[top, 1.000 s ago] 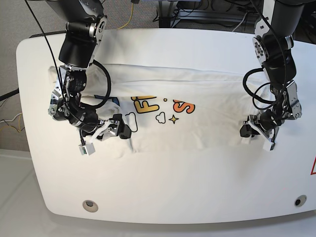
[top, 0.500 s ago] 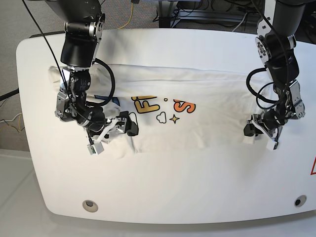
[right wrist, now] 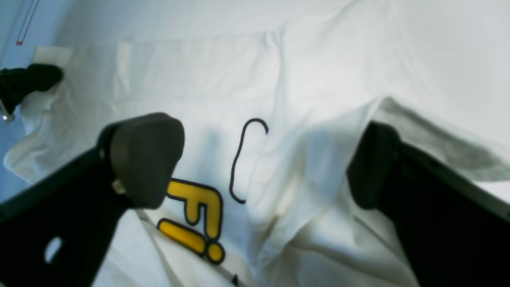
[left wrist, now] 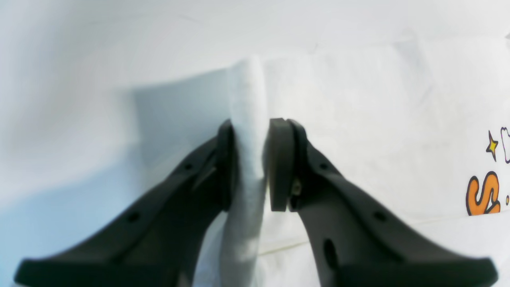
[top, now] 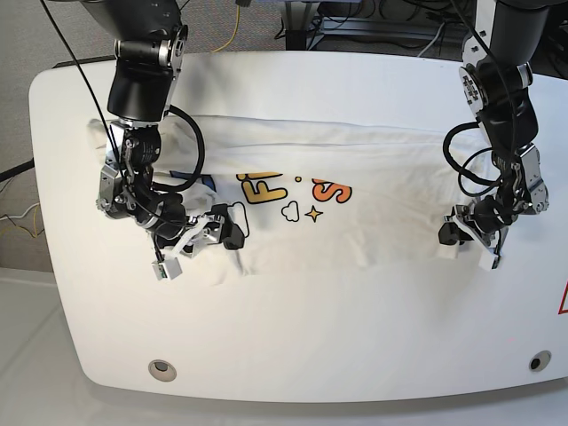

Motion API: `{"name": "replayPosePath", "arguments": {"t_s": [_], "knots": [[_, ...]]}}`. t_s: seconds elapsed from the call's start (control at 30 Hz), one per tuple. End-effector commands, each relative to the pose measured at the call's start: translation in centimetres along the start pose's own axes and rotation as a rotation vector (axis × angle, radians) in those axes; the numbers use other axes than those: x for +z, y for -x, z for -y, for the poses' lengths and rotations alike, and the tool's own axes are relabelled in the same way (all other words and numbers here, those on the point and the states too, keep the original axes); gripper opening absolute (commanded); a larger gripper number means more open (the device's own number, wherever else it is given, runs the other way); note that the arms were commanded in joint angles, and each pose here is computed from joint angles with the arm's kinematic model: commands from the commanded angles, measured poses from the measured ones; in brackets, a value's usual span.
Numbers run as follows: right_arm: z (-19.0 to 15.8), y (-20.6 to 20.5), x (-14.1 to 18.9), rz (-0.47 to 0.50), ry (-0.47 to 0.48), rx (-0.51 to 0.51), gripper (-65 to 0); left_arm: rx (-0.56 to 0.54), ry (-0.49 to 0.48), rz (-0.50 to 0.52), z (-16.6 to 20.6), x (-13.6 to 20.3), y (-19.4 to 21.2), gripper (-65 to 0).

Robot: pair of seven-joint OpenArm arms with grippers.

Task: Fold the T-shirt properly
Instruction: 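Hold the folded sides with both grippers and smooth them flat, then grasp the folded shirt edge with the right gripper and lift it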

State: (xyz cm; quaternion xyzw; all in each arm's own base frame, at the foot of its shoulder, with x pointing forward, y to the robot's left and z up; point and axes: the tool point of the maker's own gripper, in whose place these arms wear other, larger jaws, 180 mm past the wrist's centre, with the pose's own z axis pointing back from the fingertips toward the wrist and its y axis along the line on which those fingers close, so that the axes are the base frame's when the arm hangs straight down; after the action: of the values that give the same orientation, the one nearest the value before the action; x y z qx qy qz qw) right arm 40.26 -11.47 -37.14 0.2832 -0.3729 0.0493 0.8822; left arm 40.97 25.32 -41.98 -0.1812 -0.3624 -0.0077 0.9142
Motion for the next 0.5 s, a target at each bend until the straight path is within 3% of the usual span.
{"name": "replayPosePath", "arguments": {"t_s": [0.0,0.2,0.47], "knots": [[0.0,-2.1,0.4,0.05,0.008,0.034,-11.3,-0.021,-0.039,-0.053,-0.9,0.3,0.4,-52.4],[1.1,-1.2,0.0,0.004,0.09,0.099,-32.8,-0.02,-0.039,-0.054,-0.9,0.3,0.5,-52.4],[1.6,0.3,-0.7,-0.05,0.138,0.129,-55.0,-0.013,-0.04,-0.071,-1.0,0.4,1.6,-52.4]]}}
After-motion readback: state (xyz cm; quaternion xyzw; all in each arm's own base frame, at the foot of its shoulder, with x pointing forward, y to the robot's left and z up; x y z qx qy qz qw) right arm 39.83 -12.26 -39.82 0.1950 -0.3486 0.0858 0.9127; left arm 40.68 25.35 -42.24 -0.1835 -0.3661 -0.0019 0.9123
